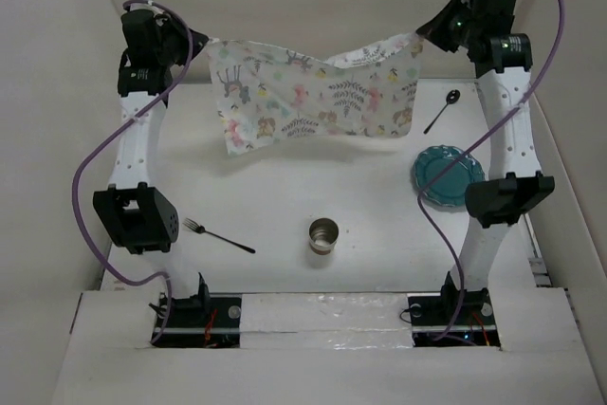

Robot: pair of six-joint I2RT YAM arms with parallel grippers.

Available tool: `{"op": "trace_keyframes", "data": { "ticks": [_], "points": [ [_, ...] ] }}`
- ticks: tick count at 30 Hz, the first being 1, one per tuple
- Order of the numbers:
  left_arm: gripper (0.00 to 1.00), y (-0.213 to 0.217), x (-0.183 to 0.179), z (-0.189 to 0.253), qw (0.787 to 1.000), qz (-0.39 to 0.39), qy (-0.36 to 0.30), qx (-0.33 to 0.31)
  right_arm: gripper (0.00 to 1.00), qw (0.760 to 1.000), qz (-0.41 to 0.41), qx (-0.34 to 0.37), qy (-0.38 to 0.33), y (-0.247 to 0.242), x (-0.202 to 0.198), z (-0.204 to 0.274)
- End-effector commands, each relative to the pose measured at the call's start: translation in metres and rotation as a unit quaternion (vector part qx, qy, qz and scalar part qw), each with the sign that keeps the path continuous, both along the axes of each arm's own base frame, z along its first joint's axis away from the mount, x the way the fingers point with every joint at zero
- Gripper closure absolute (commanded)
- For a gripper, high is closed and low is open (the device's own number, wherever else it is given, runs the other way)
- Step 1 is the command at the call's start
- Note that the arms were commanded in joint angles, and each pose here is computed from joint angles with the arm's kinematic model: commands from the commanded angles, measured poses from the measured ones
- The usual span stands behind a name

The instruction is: Set the dinner table for one person

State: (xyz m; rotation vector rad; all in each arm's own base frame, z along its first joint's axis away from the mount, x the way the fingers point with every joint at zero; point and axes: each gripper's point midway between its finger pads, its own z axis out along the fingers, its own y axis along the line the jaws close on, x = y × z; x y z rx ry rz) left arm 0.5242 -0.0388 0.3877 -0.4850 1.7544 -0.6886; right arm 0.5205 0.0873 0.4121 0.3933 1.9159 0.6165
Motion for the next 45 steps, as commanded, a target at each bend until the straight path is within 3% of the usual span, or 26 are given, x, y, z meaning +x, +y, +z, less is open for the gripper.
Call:
{"op": "trace_keyframes", "data": {
  "ticks": [1, 5, 6, 7, 8, 9, 10, 12, 13, 16, 20, 24, 34, 45],
  "points": [
    [1.00, -0.003, -0.026, 0.107, 0.991, -0.018, -0.132, -0.014, 1.00, 0.991, 0.014, 0.026, -0.128, -0.008, -0.043, 0.104],
    [1.00, 0.002, -0.037, 0.088, 0.992, -0.013, -0.128, 0.002, 1.00, 0.994, 0.025, 0.021, -0.107, -0.005, -0.055, 0.071],
    [1.00, 0.004, -0.039, 0.073, 0.993, -0.009, -0.119, 0.008, 1.00, 0.999, 0.028, 0.019, -0.041, -0.004, -0.050, 0.008],
    [1.00, 0.007, -0.039, 0.019, 0.998, -0.003, -0.068, 0.012, 1.00, 0.998, 0.034, 0.019, -0.043, -0.003, -0.063, 0.001],
    [1.00, 0.007, -0.049, 0.021, 0.996, -0.001, -0.089, 0.019, 1.00, 0.998, 0.037, 0.019, -0.037, -0.002, -0.064, -0.017],
    [1.00, 0.007, -0.053, -0.004, 0.997, -0.001, -0.070, 0.020, 1.00, 0.999, 0.037, 0.017, 0.025, -0.002, -0.068, -0.079],
    [1.00, 0.006, -0.060, -0.064, 1.000, -0.005, -0.014, 0.015, 1.00, 0.998, 0.042, 0.013, 0.043, 0.002, -0.074, -0.102],
    [1.00, 0.009, -0.073, -0.102, 1.000, -0.001, 0.002, 0.015, 1.00, 0.997, 0.040, 0.004, 0.065, -0.001, -0.078, -0.140],
    [1.00, 0.007, -0.087, -0.156, 0.999, 0.000, 0.053, 0.009, 1.00, 0.993, 0.051, 0.004, 0.103, 0.005, -0.088, -0.177],
    [1.00, 0.018, -0.109, -0.225, 0.993, 0.011, 0.113, -0.014, 1.00, 0.984, 0.067, -0.008, 0.165, 0.012, -0.098, -0.233],
    [1.00, 0.020, -0.126, -0.286, 0.982, 0.013, 0.186, -0.014, 1.00, 0.968, 0.066, -0.023, 0.241, 0.014, -0.118, -0.288],
    [1.00, 0.021, -0.142, -0.318, 0.967, 0.014, 0.254, -0.011, 1.00, 0.951, 0.068, -0.033, 0.299, 0.016, -0.147, -0.325],
    [1.00, 0.031, -0.181, -0.329, 0.952, 0.034, 0.303, 0.029, 1.00, 0.935, 0.048, -0.043, 0.350, 0.004, -0.203, -0.353],
    [1.00, 0.028, -0.228, -0.338, 0.934, 0.036, 0.353, 0.034, 1.00, 0.932, 0.024, -0.052, 0.357, -0.013, -0.221, -0.353]
  ]
}}
